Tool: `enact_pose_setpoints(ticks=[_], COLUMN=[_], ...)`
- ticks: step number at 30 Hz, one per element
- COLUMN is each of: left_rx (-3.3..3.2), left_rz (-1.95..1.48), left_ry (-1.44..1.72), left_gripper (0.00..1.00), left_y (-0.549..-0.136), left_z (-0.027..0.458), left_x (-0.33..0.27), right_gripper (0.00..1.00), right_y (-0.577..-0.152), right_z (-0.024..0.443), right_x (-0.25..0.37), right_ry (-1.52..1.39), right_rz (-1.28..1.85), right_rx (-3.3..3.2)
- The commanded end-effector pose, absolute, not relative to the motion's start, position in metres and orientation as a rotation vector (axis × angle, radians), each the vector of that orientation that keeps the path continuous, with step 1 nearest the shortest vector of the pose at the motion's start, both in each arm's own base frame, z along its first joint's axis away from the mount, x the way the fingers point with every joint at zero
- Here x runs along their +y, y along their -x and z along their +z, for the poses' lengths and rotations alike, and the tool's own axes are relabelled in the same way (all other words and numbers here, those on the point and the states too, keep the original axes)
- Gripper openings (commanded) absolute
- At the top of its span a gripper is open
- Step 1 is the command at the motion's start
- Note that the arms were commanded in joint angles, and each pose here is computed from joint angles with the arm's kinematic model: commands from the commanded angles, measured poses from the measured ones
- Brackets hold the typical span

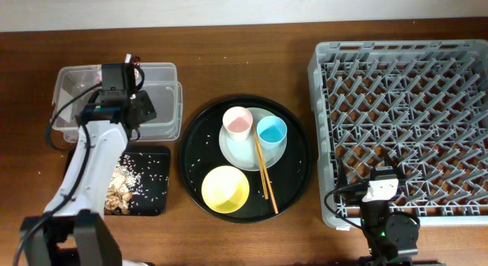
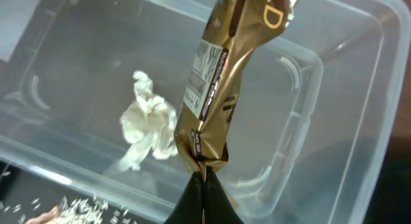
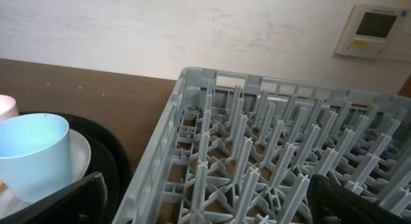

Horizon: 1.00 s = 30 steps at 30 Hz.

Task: Sort waste into correct bins and load items into the dishwasher rack
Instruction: 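Drop the gold wrapper into the clear plastic box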

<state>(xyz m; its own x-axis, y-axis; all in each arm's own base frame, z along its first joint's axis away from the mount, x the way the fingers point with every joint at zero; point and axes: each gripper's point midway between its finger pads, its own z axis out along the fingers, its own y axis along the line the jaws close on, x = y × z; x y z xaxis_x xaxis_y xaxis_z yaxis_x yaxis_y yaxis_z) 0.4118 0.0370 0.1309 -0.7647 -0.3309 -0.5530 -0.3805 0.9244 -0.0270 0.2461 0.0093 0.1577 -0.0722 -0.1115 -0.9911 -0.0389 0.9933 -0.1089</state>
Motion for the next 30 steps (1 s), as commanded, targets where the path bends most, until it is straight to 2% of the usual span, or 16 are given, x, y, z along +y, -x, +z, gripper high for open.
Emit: enact_pose_setpoints(ticks=[1, 3, 6, 8, 13, 18, 19, 23, 30], left_rx=[2.492, 2.488, 2.481, 2.481, 2.444, 2.387, 2.370, 2.400, 2.653], left_rz=[0.076, 0.073, 0.071, 0.071, 0.049, -0.258, -0.388, -0.608, -0.686], left_ry=[0.599, 0.606, 0.605, 0.604, 0.596, 0.485, 0.430, 0.343, 0.345], left_gripper=[0.06, 0.14, 0.48, 0.57, 0.57, 0.57, 0.57, 0.58, 0.61], left_y=[-0.419, -0.420, -0.421, -0.421, -0.428, -0.427, -0.418, -0.382, -0.312], left_z=[0.121, 0.121, 0.122, 0.122, 0.135, 0.191, 0.210, 0.235, 0.216], left_x=[0.036, 0.036, 0.036, 0.036, 0.035, -0.005, -0.022, -0.055, -0.083], right_gripper=[0.98, 0.98, 0.98, 0.98, 0.98, 0.98, 0.98, 0.98, 0.99], right_y=[-0.246, -0.246, -0.246, -0.246, -0.246, -0.246, -0.246, -0.246, -0.246], right_z=[0.155, 0.155, 0.155, 0.155, 0.155, 0.155, 0.155, 0.155, 0.155], right_x=[0.009, 0.009, 0.009, 0.009, 0.009, 0.009, 0.009, 0.009, 0.009], right_ry=[0.108, 0.108, 0.108, 0.108, 0.108, 0.108, 0.108, 0.108, 0.108], right_rz=[-0.062, -0.062, -0.062, -0.062, -0.062, -0.062, -0.062, -0.062, -0.062], right_rx=[1.648, 1.648, 1.649, 1.648, 1.648, 1.649, 1.649, 1.649, 1.648])
